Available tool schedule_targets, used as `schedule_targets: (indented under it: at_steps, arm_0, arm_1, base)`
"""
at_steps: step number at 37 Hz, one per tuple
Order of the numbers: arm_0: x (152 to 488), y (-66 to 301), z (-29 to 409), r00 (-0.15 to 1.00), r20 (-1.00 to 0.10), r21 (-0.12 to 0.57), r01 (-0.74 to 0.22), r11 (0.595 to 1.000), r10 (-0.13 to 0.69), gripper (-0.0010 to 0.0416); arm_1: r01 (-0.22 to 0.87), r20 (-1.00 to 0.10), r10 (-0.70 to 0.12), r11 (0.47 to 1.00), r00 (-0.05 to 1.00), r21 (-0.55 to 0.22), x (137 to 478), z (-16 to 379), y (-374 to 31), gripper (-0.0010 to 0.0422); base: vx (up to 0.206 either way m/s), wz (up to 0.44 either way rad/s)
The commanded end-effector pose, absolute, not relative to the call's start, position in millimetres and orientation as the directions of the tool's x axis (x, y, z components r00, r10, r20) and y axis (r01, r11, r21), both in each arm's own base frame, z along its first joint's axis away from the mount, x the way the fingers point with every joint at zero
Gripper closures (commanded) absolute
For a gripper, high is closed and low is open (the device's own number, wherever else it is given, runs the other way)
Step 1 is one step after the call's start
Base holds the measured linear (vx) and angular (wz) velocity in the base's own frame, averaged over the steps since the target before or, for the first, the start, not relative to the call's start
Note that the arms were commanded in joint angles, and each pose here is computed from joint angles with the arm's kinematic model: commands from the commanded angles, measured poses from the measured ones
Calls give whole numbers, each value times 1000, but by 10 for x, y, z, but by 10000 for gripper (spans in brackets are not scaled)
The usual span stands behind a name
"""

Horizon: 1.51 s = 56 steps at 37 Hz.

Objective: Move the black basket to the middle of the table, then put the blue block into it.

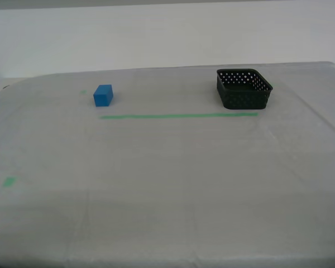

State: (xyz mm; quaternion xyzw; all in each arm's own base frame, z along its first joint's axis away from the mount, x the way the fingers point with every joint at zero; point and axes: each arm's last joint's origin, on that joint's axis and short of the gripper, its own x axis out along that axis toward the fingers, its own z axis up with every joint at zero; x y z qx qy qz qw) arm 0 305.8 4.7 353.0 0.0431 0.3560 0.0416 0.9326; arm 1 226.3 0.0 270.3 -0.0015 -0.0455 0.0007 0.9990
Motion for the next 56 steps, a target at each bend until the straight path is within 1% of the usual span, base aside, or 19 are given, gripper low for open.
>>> schedule_targets:
  at_steps: [1, 13, 21, 29, 43, 50, 56]
  arm_0:
    - [3184, 57, 3505, 707, -698, 115, -46, 992, 114, 406]
    - [3546, 108, 3428, 644, -755, 122, -44, 992, 121, 406]
    - [3738, 161, 3379, 631, -765, 132, -42, 990, 129, 406]
    - [3878, 199, 3309, 611, -781, 132, -42, 990, 129, 405]
    - [4166, 252, 3183, 531, -837, 124, -49, 991, 131, 405]
    - [4308, 277, 3104, 470, -873, 114, -63, 991, 130, 406]
    - [4388, 285, 3104, 471, -873, 114, -63, 991, 130, 405]
  arm_1:
    - [-3, 95, 3, 1000, 996, 0, 2263, 2708, 1, 412]
    - [-2, 94, 2, 1000, 996, 0, 2263, 2708, 0, 412]
    - [-3, 94, 3, 1000, 996, 0, 2264, 2707, 0, 412]
    - [-2, 93, 2, 1000, 996, 0, 2264, 2707, 0, 412]
    - [-3, 92, 3, 1000, 996, 0, 2264, 2706, 0, 412]
    - [-2, 92, 2, 1000, 996, 0, 2264, 2706, 0, 412]
    - [-2, 92, 2, 1000, 996, 0, 2264, 2706, 0, 412]
  base:
    - [0, 0]
    - [0, 0]
    - [0, 0]
    - [0, 0]
    - [0, 0]
    - [0, 0]
    - [0, 0]
